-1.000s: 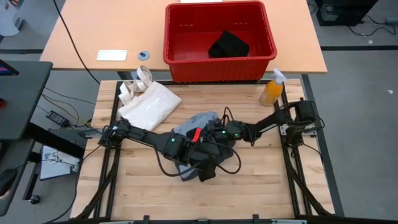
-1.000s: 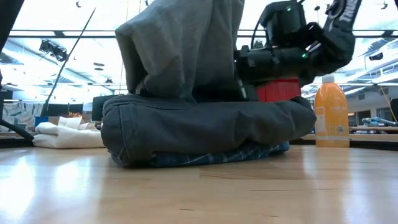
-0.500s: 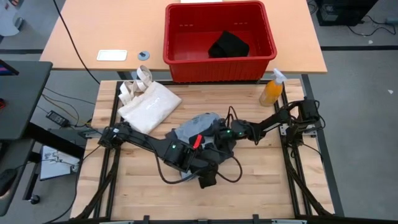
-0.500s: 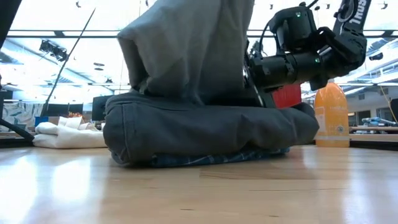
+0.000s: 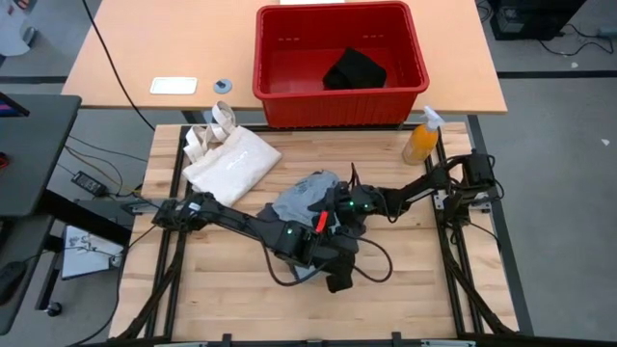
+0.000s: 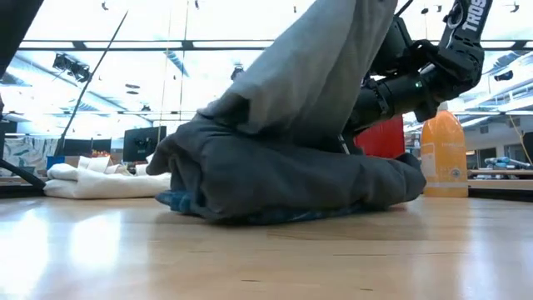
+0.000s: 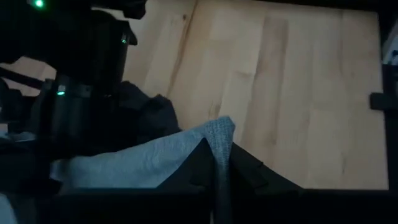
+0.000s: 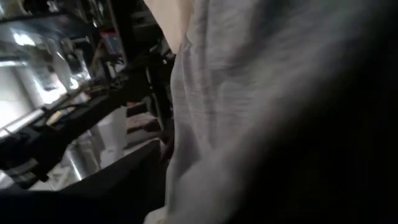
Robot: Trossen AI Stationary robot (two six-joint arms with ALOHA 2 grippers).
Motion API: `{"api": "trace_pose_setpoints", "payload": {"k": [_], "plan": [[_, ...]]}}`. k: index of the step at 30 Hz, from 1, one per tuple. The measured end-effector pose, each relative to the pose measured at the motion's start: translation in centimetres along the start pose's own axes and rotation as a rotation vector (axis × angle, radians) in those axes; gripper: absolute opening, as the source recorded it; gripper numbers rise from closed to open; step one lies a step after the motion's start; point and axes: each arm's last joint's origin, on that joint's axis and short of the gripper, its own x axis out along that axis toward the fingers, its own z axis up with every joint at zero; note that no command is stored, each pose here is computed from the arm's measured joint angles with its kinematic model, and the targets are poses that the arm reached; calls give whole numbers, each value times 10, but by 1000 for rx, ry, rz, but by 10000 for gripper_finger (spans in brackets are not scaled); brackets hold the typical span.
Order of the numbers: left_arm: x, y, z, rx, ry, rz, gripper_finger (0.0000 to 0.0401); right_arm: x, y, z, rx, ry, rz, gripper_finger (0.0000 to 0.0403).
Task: Fold Laundry from Bin
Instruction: Put the light gray t-shirt into the red organizer bin
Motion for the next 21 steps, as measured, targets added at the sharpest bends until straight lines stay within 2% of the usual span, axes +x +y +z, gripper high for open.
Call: {"api": "trace_pose_setpoints", "payload": {"k": [3, 7, 13, 16, 21], "plan": [[2, 5, 2, -52, 6, 2, 52, 0, -2, 4, -39, 15, -28, 258], [-4, 7, 3, -90, 42, -78, 108, 0, -3, 7, -63, 52, -49, 161], [-52, 23, 15, -168, 12, -141, 194, -1, -2, 13, -117, 107, -49, 28], [-79, 37, 17, -194, 5, -123, 217, -2, 1, 15, -159, 167, -18, 19], [-117, 59, 6, -197, -2, 104, 218, -5, 13, 17, -175, 256, 72, 37]]}}
